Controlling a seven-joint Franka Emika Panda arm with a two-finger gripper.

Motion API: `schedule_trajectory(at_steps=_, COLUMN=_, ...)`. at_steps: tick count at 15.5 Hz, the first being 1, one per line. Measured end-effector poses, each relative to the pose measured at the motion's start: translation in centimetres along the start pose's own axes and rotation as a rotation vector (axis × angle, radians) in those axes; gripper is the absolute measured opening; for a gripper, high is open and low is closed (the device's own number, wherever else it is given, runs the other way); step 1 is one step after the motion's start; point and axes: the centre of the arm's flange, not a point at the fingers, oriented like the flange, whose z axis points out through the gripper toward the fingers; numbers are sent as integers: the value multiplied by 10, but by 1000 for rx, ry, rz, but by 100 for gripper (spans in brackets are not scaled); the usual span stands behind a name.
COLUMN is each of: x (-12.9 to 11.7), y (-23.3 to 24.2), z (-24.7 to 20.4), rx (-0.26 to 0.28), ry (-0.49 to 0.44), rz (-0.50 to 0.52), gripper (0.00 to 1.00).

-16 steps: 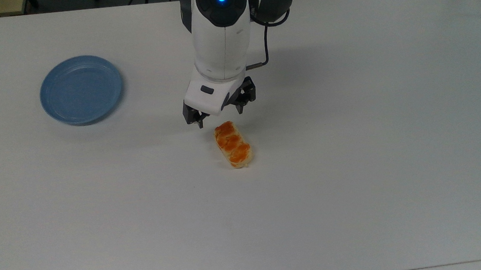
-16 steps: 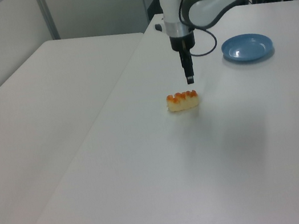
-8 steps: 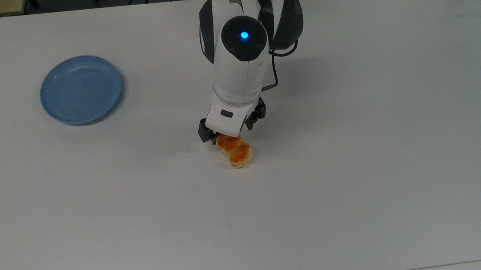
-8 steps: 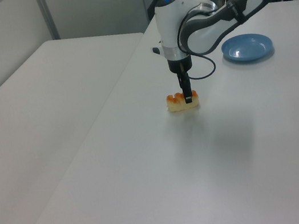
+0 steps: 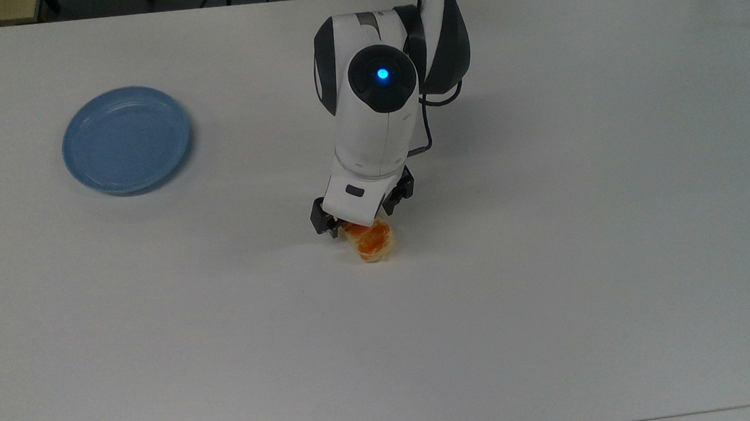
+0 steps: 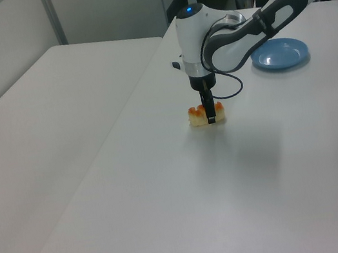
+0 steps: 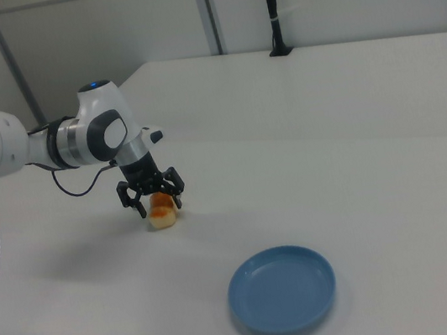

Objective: Put the bread on a plate
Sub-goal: 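Close the gripper around the bread roll, then lift the bread roll and carry it over the blue plate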

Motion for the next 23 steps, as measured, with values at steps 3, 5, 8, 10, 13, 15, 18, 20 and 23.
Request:
schedule_trajectory(at_steps=3, x=3, y=0, z=8, rx=-8, ry=9, rz=20, gripper=97)
schedule_trajectory(at_steps=5, x=4, y=0, z=11, rx=-14, ry=9, rz=23, gripper=88)
schedule_trajectory(at_steps=8, x=7, y=-1, z=6, rx=-17, ry=20, rz=24, gripper=56)
schedule_trajectory(at_steps=10, x=8, y=0, z=5, rx=-18, ry=22, rz=27, gripper=38)
schedule_trajectory(at_steps=13, x=9, y=1, z=3, rx=-20, ry=26, rz=33, gripper=37)
schedule_trajectory(at_steps=15, x=10, y=3, z=-3, rx=-23, ry=36, rz=38, gripper=37)
schedule_trajectory(at_steps=18, x=8, y=22, z=-29, rx=-44, ry=74, rz=64, gripper=37)
schedule_trajectory(at_steps=20, x=1, y=42, z=-52, rx=-59, ry=93, rz=91, gripper=37)
schedule_trajectory(at_steps=23, x=-23, y=79, z=-81, rx=-52, ry=63, rz=108, gripper=39)
